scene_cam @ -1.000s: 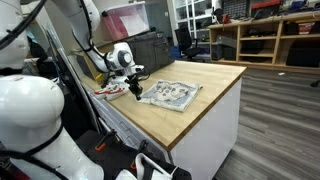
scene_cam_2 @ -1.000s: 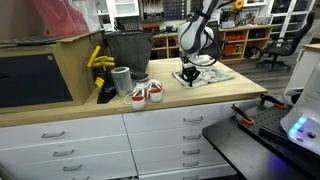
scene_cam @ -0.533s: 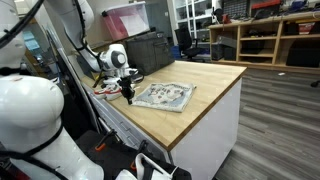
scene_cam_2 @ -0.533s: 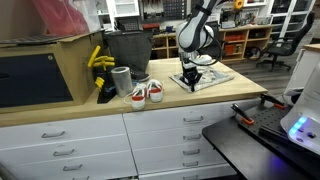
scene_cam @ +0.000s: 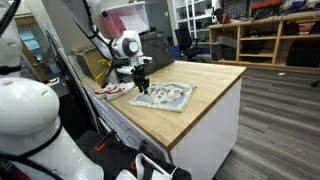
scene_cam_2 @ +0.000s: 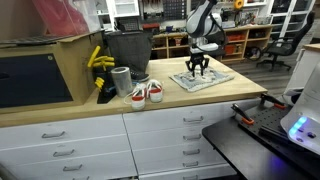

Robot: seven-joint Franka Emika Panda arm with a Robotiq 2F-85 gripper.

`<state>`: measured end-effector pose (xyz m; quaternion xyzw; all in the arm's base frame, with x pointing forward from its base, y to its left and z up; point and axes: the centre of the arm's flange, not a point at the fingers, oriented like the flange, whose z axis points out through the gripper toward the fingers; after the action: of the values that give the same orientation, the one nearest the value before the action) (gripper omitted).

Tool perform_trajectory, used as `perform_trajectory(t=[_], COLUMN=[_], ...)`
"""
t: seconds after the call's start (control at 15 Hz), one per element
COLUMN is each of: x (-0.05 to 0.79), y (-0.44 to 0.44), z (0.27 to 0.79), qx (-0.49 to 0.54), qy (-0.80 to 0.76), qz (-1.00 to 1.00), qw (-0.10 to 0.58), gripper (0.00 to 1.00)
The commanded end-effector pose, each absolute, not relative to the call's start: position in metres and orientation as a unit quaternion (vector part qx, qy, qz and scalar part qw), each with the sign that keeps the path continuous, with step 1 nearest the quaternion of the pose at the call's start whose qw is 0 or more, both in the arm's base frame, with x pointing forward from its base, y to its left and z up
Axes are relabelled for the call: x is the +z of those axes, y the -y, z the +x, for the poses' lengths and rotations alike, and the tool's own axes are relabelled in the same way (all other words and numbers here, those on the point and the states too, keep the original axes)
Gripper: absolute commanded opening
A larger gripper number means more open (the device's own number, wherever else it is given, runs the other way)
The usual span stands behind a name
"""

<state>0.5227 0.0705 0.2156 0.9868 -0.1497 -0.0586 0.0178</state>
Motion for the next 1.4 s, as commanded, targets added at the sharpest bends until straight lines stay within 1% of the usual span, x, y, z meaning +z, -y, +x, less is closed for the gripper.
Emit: perform_trajectory(t=[0.0, 0.13, 0.2, 0.27, 0.33, 0.4, 0.53, 0.6, 0.67, 1.0, 1.07, 1.33], x=[0.232, 0.226, 0.221, 0.216, 0.21, 0.205, 0.195, 0.191, 0.188, 0.192, 0.194, 0.193], y=[-0.028, -0.007, 0.0, 0.007, 0.013, 0.019, 0.031, 0.038, 0.044, 0.063, 0.064, 0.072], z=[0.568, 0.588, 0.597, 0.604, 0.612, 0.619, 0.632, 0.639, 0.645, 0.669, 0.672, 0.683], qx=[-0.051, -0.053, -0.056, -0.055, -0.054, -0.056, -0.053, -0.052, -0.051, -0.025, -0.016, -0.003], qy=[0.195, 0.229, 0.245, 0.268, 0.292, 0.317, 0.365, 0.383, 0.399, 0.449, 0.454, 0.477], qz=[0.979, 0.971, 0.967, 0.961, 0.954, 0.945, 0.928, 0.92, 0.913, 0.891, 0.889, 0.877], qw=[0.025, 0.034, 0.039, 0.044, 0.048, 0.053, 0.059, 0.062, 0.064, 0.057, 0.056, 0.063], gripper=[0.86, 0.99, 1.0, 0.77, 0.71, 0.71, 0.56, 0.47, 0.4, 0.03, 0.0, 0.0])
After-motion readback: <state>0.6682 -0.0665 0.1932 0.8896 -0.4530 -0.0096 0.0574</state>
